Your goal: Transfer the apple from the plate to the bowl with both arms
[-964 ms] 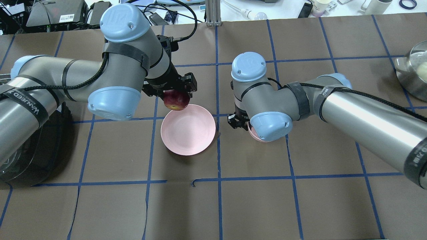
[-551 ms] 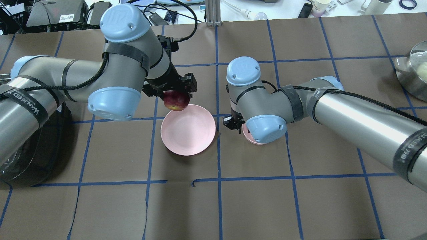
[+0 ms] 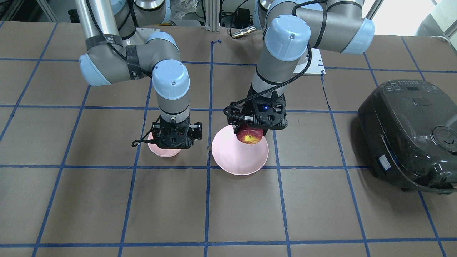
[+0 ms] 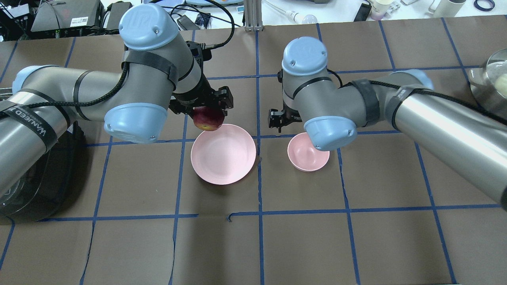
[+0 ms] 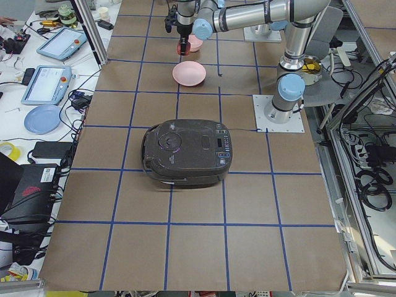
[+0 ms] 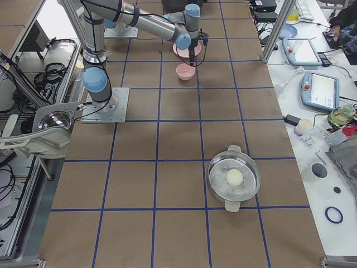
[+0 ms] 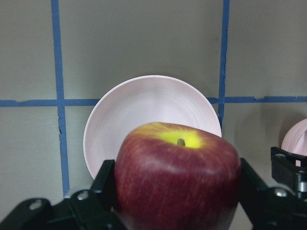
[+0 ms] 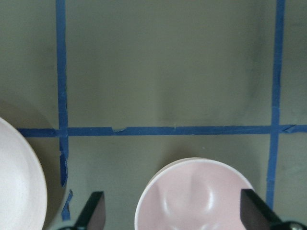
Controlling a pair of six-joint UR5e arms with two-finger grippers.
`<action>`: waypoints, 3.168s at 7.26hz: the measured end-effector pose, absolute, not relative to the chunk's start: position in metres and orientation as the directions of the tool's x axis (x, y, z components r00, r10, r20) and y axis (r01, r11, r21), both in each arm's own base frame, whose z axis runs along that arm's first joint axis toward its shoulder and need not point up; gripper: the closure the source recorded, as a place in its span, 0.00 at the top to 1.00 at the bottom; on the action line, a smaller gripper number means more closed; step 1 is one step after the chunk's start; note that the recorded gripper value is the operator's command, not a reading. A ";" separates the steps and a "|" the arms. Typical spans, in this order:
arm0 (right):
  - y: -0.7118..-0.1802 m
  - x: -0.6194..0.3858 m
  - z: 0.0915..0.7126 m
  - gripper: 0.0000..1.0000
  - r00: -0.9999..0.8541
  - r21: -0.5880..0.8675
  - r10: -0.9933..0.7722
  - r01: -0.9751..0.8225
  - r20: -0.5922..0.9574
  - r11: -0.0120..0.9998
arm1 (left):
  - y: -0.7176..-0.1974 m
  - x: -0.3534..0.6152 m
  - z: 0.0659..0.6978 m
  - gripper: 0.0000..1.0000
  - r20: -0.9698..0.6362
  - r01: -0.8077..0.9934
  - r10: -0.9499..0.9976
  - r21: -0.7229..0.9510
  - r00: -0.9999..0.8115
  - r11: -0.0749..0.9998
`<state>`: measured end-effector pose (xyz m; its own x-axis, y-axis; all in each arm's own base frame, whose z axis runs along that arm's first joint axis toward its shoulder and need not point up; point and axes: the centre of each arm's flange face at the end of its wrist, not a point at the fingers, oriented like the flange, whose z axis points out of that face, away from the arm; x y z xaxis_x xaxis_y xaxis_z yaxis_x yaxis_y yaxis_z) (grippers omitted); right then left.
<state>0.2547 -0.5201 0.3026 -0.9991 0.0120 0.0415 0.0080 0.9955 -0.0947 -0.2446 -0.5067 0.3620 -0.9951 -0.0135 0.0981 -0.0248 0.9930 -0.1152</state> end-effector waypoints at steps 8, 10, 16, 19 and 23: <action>-0.511 0.117 0.502 1.00 -0.990 -0.093 0.141 0.139 0.013 0.986 | -0.513 -0.345 0.350 0.00 0.142 -0.219 -0.207 -0.074 -0.968 0.973; -0.506 0.119 0.508 1.00 -0.990 -0.101 0.142 0.140 0.011 0.985 | -0.501 -0.397 0.338 0.00 0.148 -0.263 -0.253 -0.052 -0.956 0.963; -0.504 0.121 0.506 1.00 -0.991 -0.094 0.136 0.135 0.012 0.986 | -0.479 -0.460 0.284 0.00 0.140 -0.263 -0.257 -0.021 -0.956 0.965; -0.502 0.121 0.505 1.00 -0.991 -0.080 0.137 0.135 0.014 0.988 | -0.475 -0.475 0.265 0.00 0.146 -0.260 -0.254 -0.021 -0.956 0.965; -0.502 0.121 0.505 1.00 -0.991 -0.078 0.136 0.134 0.014 0.988 | -0.473 -0.486 0.244 1.00 0.148 -0.248 -0.242 -0.019 -0.959 0.969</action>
